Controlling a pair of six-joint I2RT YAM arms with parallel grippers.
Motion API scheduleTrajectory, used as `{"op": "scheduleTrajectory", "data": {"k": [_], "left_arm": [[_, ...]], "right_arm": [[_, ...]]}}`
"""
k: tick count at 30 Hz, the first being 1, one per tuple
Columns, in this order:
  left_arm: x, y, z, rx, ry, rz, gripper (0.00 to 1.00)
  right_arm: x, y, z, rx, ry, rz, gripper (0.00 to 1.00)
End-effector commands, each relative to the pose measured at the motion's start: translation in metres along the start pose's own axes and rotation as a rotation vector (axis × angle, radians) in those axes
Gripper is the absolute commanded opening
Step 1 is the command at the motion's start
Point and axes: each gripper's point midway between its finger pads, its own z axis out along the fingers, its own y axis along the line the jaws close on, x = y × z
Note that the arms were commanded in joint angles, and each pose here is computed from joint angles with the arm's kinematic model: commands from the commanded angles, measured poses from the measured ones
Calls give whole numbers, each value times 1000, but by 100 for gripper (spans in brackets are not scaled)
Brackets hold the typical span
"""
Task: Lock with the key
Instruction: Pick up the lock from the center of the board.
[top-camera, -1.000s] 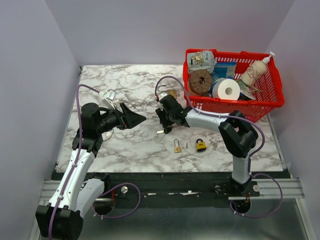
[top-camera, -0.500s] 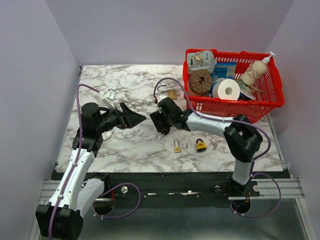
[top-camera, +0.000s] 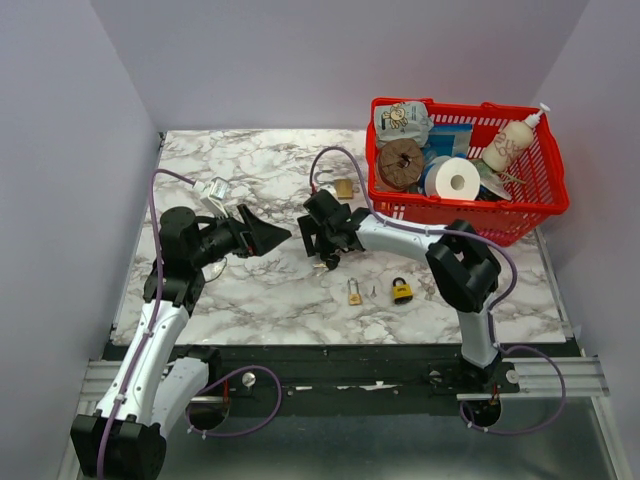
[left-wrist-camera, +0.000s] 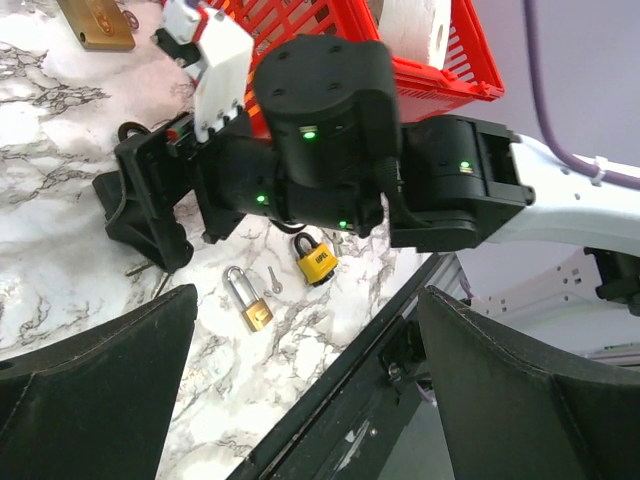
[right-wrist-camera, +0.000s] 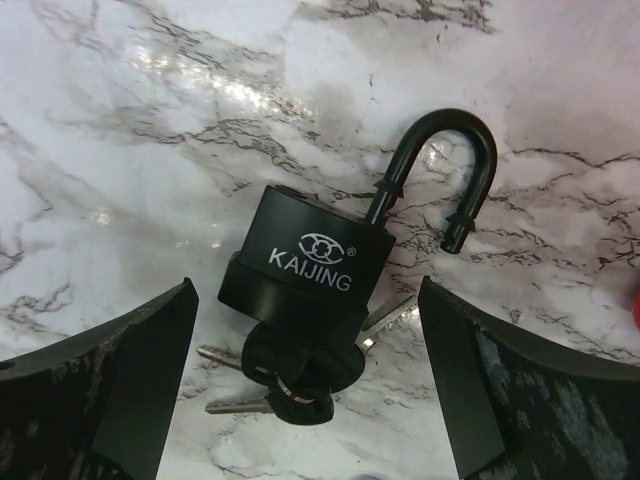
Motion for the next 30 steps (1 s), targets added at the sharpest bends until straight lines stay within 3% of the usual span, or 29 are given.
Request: {"op": "scheduleTrajectory", "data": {"k": [1, 11, 14, 17, 18, 20, 21, 26, 27, 30], "left_arm": [[-8, -2, -3, -10, -42, 14, 99], [-9, 4, -4, -44, -53, 16, 99], [-10, 14, -5, -99, -54, 11, 99], [-15, 23, -7, -148, -75, 2, 99], [-16, 29, -9, -181, -78, -10, 99], [-19, 40, -14, -221, -92, -34, 98], [-20, 44, -16, -232, -95, -48, 98], [-21, 51, -21, -219, -65, -65, 98], [-20, 58, -23, -238, -47, -65, 98], [-14, 66, -25, -232, 12, -99, 98]], "right_arm": [[10, -8, 14, 75, 46, 33, 100], [17, -4, 34, 86, 79, 24, 96], [18, -3, 39, 97, 86, 16, 91], [20, -3, 37, 87, 96, 12, 79], [20, -2, 35, 77, 98, 6, 68], [16, 3, 25, 29, 90, -4, 60], [13, 5, 20, 10, 81, -25, 50], [-13, 37, -16, -229, -8, -122, 23], [-20, 41, -30, -272, -40, -174, 14], [-31, 60, -62, -429, -112, -307, 1]]}}
